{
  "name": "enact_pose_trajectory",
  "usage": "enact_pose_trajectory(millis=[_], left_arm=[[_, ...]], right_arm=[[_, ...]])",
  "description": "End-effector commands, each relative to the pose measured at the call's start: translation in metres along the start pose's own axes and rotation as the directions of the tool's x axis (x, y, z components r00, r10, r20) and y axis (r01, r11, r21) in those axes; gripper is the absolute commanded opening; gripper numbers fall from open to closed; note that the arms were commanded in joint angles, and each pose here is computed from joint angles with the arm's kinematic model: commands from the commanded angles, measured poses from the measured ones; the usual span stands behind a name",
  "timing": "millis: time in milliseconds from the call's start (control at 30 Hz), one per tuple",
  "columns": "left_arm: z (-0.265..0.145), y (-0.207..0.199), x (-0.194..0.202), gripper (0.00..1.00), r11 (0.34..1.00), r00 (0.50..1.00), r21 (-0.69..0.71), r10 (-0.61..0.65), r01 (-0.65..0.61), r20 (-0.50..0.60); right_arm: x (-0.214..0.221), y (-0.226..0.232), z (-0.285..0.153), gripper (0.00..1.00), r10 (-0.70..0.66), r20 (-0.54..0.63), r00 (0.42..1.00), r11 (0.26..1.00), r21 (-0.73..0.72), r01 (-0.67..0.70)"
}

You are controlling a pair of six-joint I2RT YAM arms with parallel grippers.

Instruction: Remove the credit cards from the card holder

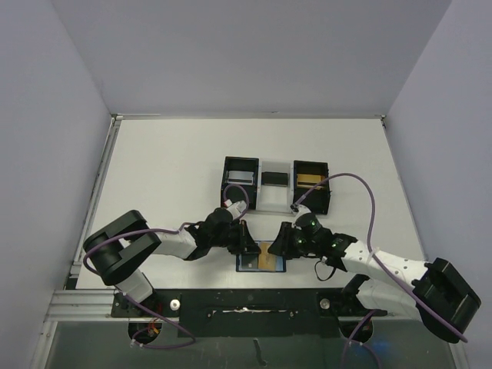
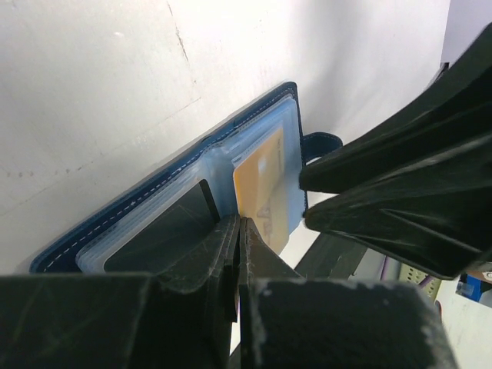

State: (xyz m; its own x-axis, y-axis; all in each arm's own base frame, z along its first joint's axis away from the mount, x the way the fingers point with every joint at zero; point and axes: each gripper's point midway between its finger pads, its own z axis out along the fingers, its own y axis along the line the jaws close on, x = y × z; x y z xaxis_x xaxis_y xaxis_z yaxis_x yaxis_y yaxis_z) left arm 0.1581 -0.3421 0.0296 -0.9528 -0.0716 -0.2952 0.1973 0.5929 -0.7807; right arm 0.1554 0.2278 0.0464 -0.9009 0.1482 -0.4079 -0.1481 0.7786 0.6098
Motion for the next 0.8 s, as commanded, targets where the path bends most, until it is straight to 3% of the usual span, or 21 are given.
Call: enact_pose_trajectory(millis=[0, 133, 433, 767], left_arm=[[-0.004, -0.021, -0.013, 0.0, 0.998, 0.999, 0.055, 0.038, -0.04, 0.034], [-0.007, -0.018, -0.014, 0.0, 0.998, 0.999, 0.044, 0.042, -0.043, 0.034], [-0.014, -0.013, -0.017, 0.0, 0.998, 0.998, 0.019, 0.06, -0.06, 0.031], [-0.011, -0.015, -0.017, 0.0, 0.998, 0.998, 0.038, 0.044, -0.046, 0.036]], right_arm=[[0.007, -0.013, 0.009, 0.3, 0.046, -0.012, 0.999, 0.997, 0.067, -0.045], [0.02, -0.041, 0.009, 0.3, 0.102, 0.007, 0.995, 0.985, 0.143, -0.102], [0.021, -0.049, 0.004, 0.31, 0.082, -0.002, 0.997, 0.982, 0.169, -0.08], [-0.014, 0.031, -0.004, 0.32, -0.01, 0.05, 0.999, 0.995, -0.097, 0.015]])
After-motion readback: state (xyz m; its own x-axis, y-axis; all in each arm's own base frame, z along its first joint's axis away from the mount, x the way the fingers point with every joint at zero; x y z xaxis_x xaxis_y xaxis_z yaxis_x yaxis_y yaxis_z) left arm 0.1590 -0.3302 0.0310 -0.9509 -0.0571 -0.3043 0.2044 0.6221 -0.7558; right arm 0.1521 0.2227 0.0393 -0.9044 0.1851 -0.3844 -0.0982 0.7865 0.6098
